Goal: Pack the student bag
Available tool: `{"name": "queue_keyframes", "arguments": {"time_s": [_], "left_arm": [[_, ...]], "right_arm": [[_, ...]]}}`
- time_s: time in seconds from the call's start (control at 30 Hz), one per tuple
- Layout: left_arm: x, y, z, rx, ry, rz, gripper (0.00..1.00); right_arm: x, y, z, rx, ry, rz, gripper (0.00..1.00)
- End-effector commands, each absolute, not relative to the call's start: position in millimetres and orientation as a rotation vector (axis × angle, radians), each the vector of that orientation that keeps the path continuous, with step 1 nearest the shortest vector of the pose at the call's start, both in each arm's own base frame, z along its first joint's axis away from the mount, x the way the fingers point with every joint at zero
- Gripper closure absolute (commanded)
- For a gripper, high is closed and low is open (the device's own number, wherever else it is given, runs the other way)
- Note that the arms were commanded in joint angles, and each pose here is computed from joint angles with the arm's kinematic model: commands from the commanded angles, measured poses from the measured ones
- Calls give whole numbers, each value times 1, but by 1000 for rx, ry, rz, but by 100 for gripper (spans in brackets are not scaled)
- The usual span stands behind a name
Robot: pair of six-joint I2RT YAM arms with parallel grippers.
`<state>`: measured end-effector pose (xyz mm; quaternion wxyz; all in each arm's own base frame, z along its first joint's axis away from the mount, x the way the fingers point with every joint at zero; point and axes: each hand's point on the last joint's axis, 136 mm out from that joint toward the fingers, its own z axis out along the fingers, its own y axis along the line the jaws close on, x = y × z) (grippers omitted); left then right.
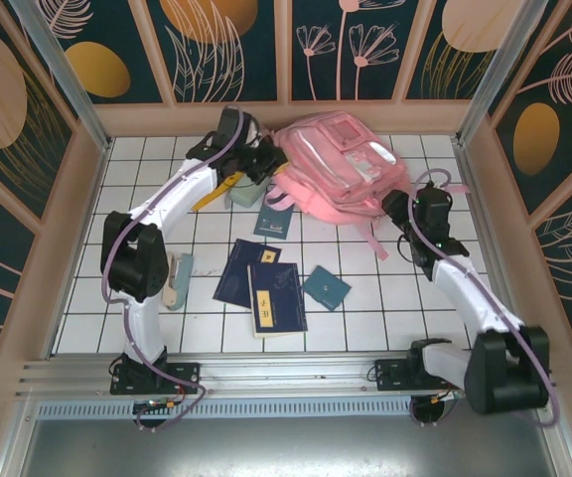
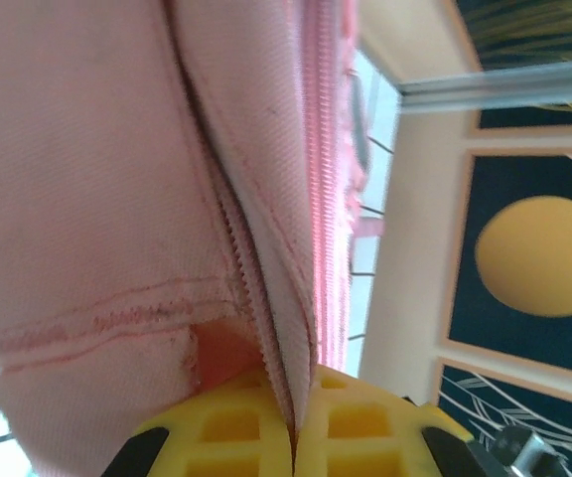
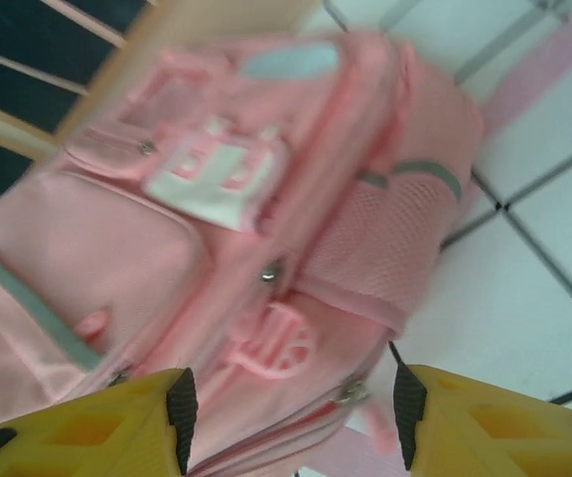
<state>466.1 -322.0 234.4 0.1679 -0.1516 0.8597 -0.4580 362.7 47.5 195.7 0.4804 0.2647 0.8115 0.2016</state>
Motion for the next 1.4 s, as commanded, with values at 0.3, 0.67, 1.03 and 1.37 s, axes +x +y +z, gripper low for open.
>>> {"name": "queue_keyframes", "arguments": {"time_s": [0.3,0.67,1.03,1.37], "left_arm": [[435,-449,256,-2,2459,-1371,100],[412,-401,166,9,2509,-1215,62],[406,-284,233,-166,2222,-1037,2],[374,-239,253,-134,2126,-1181,2]], "right_arm": [[324,45,261,424,1907,262,43],[334,94,251,113,2044,401,37],[349,147,197,-271,2237,292,37],[362,191,135,-485,2456,273,43]]}}
